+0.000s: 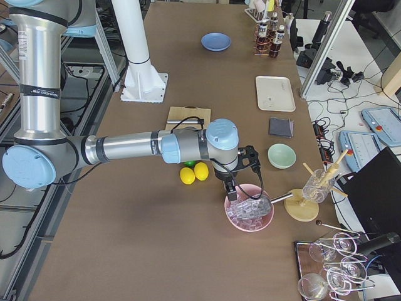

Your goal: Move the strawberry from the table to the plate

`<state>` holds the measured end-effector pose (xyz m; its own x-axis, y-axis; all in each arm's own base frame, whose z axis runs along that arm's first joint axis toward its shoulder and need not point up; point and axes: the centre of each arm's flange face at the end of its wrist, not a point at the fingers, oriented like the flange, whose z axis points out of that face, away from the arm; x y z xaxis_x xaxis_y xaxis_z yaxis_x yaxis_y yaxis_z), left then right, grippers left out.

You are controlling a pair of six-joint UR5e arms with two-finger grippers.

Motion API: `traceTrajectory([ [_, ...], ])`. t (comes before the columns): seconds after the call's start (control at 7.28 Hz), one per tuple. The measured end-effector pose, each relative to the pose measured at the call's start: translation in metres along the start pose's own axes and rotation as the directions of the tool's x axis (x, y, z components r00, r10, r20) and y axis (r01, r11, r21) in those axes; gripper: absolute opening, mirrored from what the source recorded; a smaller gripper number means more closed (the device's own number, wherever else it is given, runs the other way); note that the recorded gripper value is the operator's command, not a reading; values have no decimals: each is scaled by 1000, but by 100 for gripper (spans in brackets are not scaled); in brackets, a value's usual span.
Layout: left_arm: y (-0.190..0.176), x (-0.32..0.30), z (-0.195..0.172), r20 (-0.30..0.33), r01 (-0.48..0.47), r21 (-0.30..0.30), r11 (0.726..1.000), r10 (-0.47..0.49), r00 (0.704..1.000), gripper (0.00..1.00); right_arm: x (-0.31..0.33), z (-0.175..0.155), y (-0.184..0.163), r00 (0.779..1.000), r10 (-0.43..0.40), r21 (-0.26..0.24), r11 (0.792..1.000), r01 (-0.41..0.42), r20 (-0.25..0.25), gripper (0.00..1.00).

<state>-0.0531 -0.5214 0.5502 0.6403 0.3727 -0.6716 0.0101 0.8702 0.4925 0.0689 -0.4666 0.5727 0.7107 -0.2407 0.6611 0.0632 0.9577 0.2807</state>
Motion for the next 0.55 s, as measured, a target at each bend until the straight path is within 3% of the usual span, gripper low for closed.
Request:
traceTrajectory([
  [0.27, 2, 27, 44, -48, 87, -24, 996, -88, 995, 99, -38, 26, -11, 995, 95, 41, 995, -95, 5, 98],
  [0.55, 28, 46, 98, -108, 148, -47, 988, -153, 982, 98, -89, 59, -19, 986, 168, 97, 981, -169, 17, 99],
])
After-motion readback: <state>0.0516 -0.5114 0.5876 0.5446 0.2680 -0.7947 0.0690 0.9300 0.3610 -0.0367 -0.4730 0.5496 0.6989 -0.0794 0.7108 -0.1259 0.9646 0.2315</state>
